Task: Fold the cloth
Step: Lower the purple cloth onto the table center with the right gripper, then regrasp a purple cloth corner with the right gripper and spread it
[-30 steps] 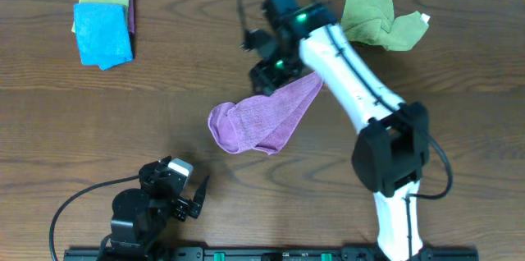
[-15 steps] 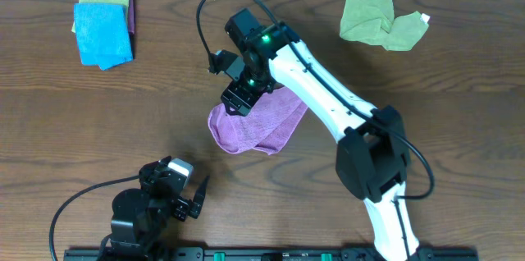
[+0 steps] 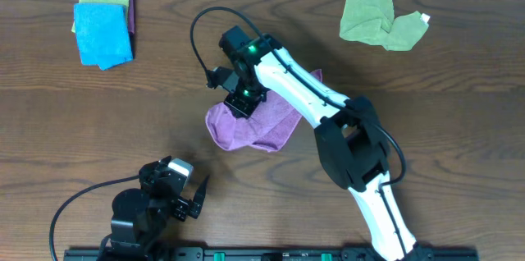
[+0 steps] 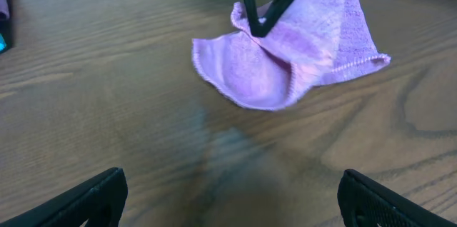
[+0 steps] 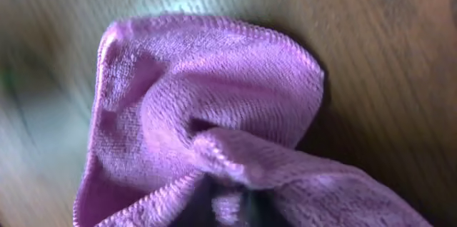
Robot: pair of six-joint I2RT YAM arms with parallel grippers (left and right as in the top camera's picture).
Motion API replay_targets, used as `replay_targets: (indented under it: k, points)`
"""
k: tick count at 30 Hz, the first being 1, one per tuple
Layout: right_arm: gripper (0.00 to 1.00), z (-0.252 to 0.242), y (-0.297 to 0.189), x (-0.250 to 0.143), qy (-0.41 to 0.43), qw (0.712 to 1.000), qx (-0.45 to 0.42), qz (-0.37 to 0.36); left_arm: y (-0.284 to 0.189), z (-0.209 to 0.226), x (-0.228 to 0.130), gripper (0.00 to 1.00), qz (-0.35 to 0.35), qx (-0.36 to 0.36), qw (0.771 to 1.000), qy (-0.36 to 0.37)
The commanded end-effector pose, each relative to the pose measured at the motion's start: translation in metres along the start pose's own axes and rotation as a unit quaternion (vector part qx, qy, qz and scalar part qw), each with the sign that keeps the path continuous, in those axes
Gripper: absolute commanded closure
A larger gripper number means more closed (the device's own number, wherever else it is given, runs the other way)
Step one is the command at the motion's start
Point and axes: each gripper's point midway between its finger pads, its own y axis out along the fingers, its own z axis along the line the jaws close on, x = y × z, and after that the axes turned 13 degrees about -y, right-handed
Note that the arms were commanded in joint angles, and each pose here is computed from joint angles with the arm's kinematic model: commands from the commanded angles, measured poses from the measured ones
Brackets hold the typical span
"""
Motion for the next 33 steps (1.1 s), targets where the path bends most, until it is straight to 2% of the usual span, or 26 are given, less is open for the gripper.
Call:
replay_targets:
  k: [1, 6, 13, 18, 21, 22, 23, 24, 25, 26, 27, 33]
  points:
    - [0.99, 0.001, -0.002, 0.004, 0.012, 1.0, -0.003, -0.006, 0.001, 0.0, -0.002, 0.04, 0.001, -0.001, 1.0, -0.003]
    - [0.99, -0.004, -0.024, 0.024, 0.033, 0.999, -0.025, -0.035, 0.001, 0.0, -0.002, 0.05, 0.001, -0.001, 1.0, -0.003]
    - [0.99, -0.041, -0.089, 0.063, 0.028, 0.984, -0.151, -0.088, 0.001, 0.0, -0.002, 0.05, 0.001, -0.001, 1.0, -0.003]
    - [0.99, -0.104, -0.133, 0.052, 0.126, 0.937, -0.31, -0.095, 0.001, 0.0, -0.002, 0.05, 0.001, -0.001, 1.0, -0.003]
    - [0.99, -0.135, -0.152, 0.036, 0.18, 0.91, -0.359, -0.101, 0.001, 0.0, -0.002, 0.05, 0.001, -0.001, 1.0, -0.003]
    - [0.99, -0.15, -0.162, 0.025, 0.215, 0.893, -0.382, -0.106, 0.001, 0.0, -0.002, 0.05, 0.001, -0.001, 1.0, -0.003]
    - [0.99, -0.168, -0.177, 0.008, 0.272, 0.859, -0.419, -0.111, 0.001, 0.0, -0.002, 0.05, 0.001, -0.001, 1.0, -0.003]
    - [0.98, -0.184, -0.194, -0.015, 0.343, 0.811, -0.46, -0.116, 0.001, 0.0, -0.002, 0.05, 0.001, -0.001, 1.0, -0.003]
    - [0.98, -0.198, -0.21, -0.044, 0.421, 0.748, -0.497, -0.123, 0.001, 0.0, -0.002, 0.05, 0.001, -0.001, 1.0, -0.003]
    - [0.98, -0.204, -0.217, -0.062, 0.461, 0.716, -0.508, -0.127, 0.001, 0.0, -0.002, 0.05, 0.001, -0.001, 1.0, -0.003]
    - [0.98, -0.21, -0.22, -0.074, 0.485, 0.702, -0.505, -0.129, 0.001, 0.0, -0.002, 0.05, 0.001, -0.001, 1.0, -0.003]
    - [0.98, -0.226, -0.214, -0.088, 0.482, 0.745, -0.443, -0.128, 0.001, 0.0, -0.002, 0.05, 0.001, -0.001, 1.0, -0.003]
